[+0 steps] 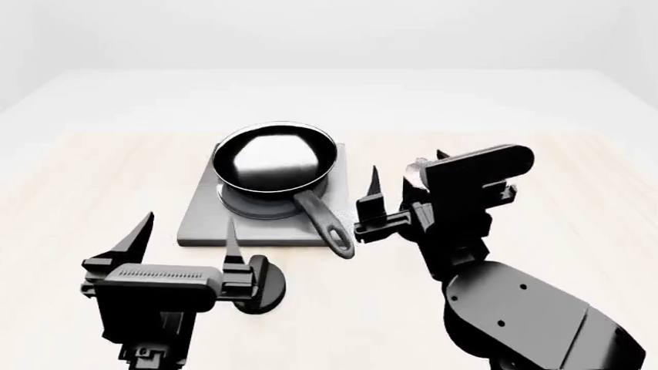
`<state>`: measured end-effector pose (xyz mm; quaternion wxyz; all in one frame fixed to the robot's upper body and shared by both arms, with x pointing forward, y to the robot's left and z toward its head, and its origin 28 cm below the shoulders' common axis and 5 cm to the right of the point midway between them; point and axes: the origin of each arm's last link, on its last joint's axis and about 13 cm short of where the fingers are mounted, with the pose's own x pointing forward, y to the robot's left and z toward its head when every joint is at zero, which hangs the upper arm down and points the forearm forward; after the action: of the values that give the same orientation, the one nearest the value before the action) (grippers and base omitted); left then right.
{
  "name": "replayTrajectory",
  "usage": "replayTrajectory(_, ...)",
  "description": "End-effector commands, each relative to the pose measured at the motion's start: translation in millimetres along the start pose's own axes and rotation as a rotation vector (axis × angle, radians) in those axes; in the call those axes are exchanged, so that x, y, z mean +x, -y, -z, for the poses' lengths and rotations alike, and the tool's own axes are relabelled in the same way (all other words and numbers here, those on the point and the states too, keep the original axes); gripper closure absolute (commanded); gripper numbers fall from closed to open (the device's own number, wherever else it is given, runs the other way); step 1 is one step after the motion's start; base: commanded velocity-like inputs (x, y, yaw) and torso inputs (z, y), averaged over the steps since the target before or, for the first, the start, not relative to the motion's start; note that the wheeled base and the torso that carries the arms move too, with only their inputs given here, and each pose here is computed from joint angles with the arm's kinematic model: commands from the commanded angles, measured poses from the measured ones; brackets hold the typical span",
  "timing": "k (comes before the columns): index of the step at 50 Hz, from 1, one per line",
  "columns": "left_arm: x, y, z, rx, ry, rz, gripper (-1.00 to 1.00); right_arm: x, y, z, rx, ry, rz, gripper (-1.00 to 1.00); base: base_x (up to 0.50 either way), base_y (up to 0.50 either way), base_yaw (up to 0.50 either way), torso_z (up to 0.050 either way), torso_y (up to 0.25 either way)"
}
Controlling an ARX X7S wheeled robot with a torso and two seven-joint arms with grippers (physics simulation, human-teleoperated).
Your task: Put the frying pan on the stove.
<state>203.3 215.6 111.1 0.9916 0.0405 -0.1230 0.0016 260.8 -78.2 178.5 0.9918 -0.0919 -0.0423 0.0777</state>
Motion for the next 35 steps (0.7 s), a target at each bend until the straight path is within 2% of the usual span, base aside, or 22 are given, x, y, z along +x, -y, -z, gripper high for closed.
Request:
replayTrajectory(1, -2.3, -2.1, -7.3, 0.0, 0.02, -0.003, -1.0, -17.1, 3.7, -1.1, -0.031, 0.049, 0.061, -1.0, 0.0, 0.0, 0.0, 0.0, 0.0)
replayTrajectory(35, -12.1, -6.6, -33.8, 0.009, 0.097, 0.001, -1.0, -47.5, 11.1, -31.6, -0.061, 0.16, 0.098, -1.0, 0.0, 0.0, 0.0, 0.0, 0.0)
